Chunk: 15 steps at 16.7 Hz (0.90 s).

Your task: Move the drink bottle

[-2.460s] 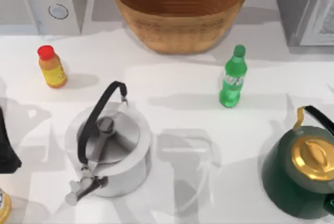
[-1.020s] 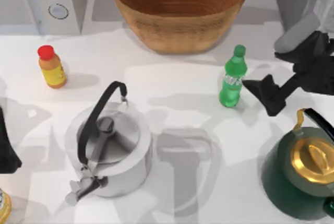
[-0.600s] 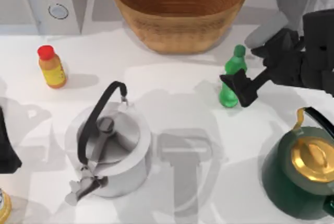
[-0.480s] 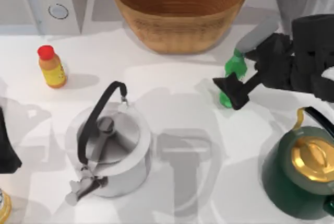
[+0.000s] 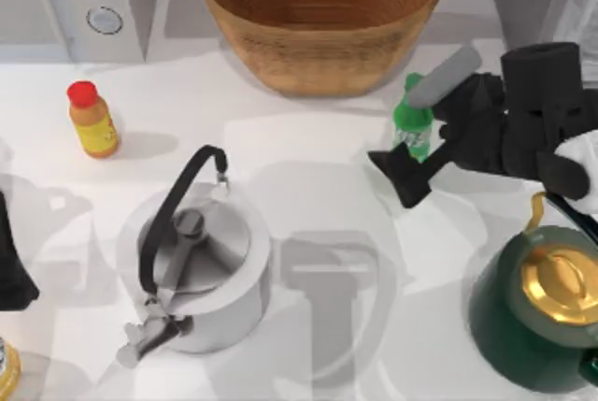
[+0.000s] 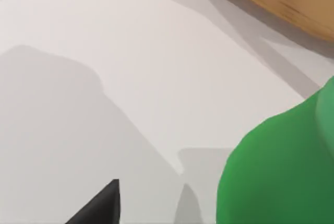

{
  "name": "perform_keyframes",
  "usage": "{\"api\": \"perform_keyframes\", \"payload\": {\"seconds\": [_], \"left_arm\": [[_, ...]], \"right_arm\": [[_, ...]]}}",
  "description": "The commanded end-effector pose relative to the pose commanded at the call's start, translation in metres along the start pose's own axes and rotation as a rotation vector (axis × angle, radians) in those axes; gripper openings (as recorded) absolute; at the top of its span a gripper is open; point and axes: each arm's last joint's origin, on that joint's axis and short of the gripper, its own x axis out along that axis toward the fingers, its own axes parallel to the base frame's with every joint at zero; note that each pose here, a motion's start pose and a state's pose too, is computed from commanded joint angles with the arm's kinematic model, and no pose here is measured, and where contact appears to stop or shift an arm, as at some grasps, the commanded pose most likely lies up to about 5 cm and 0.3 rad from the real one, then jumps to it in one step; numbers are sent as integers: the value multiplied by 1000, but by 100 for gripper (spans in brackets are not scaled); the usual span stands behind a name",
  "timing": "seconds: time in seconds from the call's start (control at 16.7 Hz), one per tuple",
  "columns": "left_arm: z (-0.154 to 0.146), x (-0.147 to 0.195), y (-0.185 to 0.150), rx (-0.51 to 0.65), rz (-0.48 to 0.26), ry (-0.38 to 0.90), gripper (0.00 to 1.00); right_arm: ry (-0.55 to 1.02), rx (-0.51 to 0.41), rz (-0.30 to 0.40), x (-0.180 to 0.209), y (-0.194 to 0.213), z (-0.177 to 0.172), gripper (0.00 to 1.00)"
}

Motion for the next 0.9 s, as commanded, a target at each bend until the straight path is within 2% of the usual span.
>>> {"api": "perform_keyframes", "payload": {"seconds": [0.78, 0.9], "left_arm": [[0, 0, 0, 0, 0, 0, 100], [0, 0, 0, 0, 0, 0, 100]], "right_arm": [[0, 0, 0, 0, 0, 0, 2], [0, 0, 0, 0, 0, 0, 0]]}}
